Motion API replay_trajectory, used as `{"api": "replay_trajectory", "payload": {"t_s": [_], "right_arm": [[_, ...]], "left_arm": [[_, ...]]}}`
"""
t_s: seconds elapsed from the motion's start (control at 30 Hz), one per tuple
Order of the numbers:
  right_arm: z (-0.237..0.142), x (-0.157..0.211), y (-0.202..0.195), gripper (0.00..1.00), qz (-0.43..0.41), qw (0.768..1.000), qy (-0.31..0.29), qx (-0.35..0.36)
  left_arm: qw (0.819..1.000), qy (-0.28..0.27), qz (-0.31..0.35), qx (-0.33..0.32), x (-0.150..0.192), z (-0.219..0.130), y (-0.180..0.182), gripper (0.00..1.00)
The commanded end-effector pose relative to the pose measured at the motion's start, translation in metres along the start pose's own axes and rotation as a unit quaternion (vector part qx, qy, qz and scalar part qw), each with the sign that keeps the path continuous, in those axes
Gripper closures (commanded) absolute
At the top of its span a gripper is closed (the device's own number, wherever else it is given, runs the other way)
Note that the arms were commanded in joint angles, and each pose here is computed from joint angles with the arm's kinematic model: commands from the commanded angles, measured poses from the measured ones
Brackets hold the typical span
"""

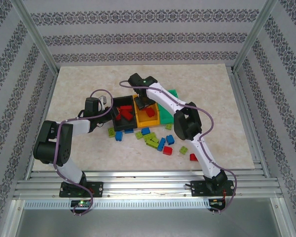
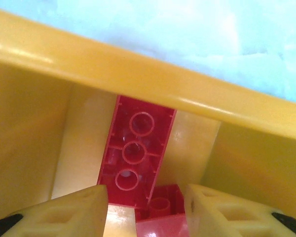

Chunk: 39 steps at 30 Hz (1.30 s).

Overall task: Sort the legos into containers by color
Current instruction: Pick up the lego from the container.

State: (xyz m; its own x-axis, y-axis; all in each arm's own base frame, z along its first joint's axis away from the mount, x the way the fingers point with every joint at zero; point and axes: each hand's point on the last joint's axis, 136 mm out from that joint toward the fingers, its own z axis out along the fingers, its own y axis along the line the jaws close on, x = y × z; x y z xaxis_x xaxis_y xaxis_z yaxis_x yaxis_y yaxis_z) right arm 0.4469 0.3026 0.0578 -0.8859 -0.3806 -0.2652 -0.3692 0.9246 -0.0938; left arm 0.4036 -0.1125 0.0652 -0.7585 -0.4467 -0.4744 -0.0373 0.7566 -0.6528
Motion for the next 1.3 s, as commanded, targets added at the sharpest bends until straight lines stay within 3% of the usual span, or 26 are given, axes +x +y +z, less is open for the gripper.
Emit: {"api": "replay_trajectory", "payload": {"t_s": [0.0,0.1,0.33,0.57,0.63,0.73,0.9,1.13,1.27], "right_arm": [[0.027,0.002,0.014,0.48,0.030,0.999,0.015,-0.033],[0.036,0.003,0.026,0.49,0.038,0.996,0.029,-0.070],[0.065,0.024,0.019,0.50,0.040,0.995,0.077,-0.047],[0.068,0.035,0.014,0.50,0.018,0.994,0.102,-0.022],[0.069,0.037,0.017,0.56,0.015,0.994,0.104,-0.026],[0.064,0.033,0.019,0.75,0.011,0.995,0.094,-0.028],[0.036,0.012,0.022,0.87,0.006,0.998,0.051,-0.043],[-0.045,-0.024,0.002,0.87,0.017,0.998,-0.037,-0.048],[-0.087,-0.028,0.008,0.86,0.012,0.995,-0.068,-0.066]], "left_arm": [[1.000,0.027,0.013,0.011,0.014,-0.004,-0.008,0.64],[0.999,0.027,0.012,0.011,0.015,-0.004,-0.008,0.64],[0.999,0.027,0.012,0.014,0.014,-0.004,-0.010,0.65],[0.999,0.029,0.010,0.015,0.018,-0.004,-0.009,0.64],[0.999,0.028,0.009,0.014,0.018,-0.005,-0.008,0.64],[0.999,0.025,0.010,0.016,0.016,-0.006,-0.011,0.65],[0.999,0.025,0.013,0.014,0.015,-0.009,-0.012,0.64],[1.000,0.023,0.010,0.014,0.015,-0.011,-0.013,0.64],[1.000,0.019,0.009,0.014,0.014,-0.013,-0.013,0.64]]}}
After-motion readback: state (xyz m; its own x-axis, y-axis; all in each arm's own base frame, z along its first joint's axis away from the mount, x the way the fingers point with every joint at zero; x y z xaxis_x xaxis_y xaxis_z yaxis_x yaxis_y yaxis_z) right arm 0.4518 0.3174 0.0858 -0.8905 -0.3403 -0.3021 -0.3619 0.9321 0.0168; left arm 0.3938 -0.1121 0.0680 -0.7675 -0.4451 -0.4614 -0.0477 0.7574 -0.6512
